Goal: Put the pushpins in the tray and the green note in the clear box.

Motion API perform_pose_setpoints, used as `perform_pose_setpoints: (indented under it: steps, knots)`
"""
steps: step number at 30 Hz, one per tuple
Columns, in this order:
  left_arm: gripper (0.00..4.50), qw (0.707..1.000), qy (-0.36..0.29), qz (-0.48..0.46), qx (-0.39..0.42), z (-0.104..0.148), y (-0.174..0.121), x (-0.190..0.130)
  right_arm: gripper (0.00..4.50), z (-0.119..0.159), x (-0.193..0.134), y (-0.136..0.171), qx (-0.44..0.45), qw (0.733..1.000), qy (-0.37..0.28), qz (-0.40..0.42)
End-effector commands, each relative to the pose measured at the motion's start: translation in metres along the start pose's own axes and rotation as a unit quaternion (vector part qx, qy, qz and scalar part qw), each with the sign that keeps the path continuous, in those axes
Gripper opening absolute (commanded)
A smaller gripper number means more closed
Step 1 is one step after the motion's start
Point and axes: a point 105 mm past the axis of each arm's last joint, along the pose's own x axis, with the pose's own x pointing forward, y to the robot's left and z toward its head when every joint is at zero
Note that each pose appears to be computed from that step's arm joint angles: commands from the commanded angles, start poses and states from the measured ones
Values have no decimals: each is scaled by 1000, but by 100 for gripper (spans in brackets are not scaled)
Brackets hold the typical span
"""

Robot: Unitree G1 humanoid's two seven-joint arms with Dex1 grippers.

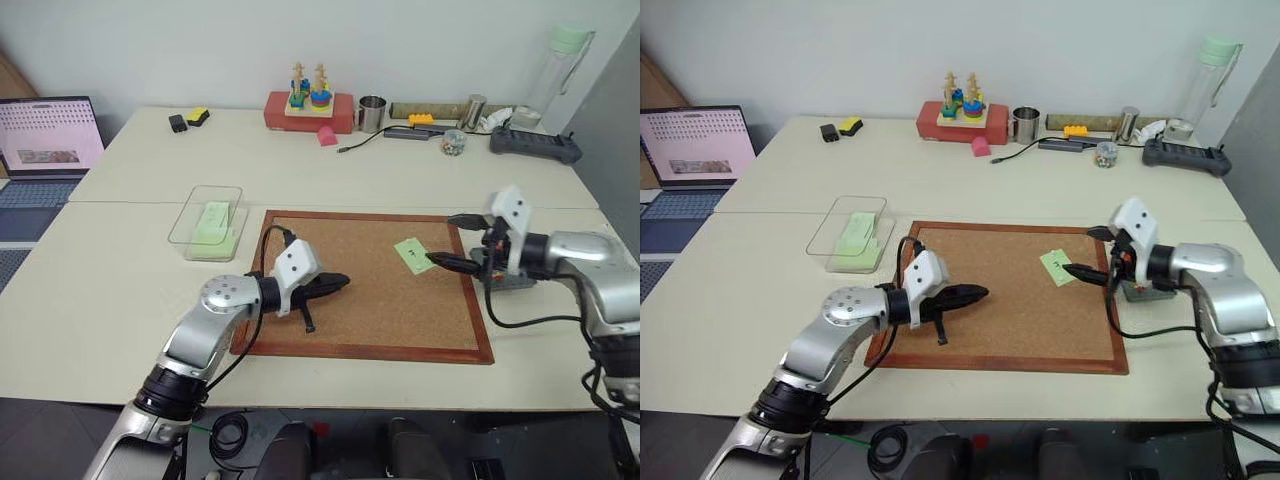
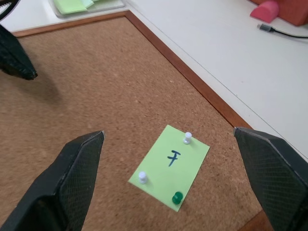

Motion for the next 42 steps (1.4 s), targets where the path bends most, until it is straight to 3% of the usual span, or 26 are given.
perform_pose_setpoints:
  steps: [1,11,15,20,27,32,42]
  knots:
    - [1,1000,-2,6,21,-1,4,7,450,-1,20,-13,-26,999,13,-15]
    - [1,1000,0,17,22,-3,7,9,450,-15,47,-24,-21,1000,14,-13]
    - [0,1000,0,17,24,-3,6,10,394,-13,53,-26,-8,1000,2,-17]
    - [0,1000,1,17,24,-3,6,10,262,-15,59,-27,-1,1000,-2,-17]
    - [0,1000,4,18,22,-5,5,8,131,-16,68,-25,10,1000,-4,-14]
    - [0,1000,6,20,21,-6,5,7,6,-22,73,-21,8,1000,8,-4]
    - [0,999,20,24,19,-13,4,3,2,-9,70,-22,29,999,-25,8]
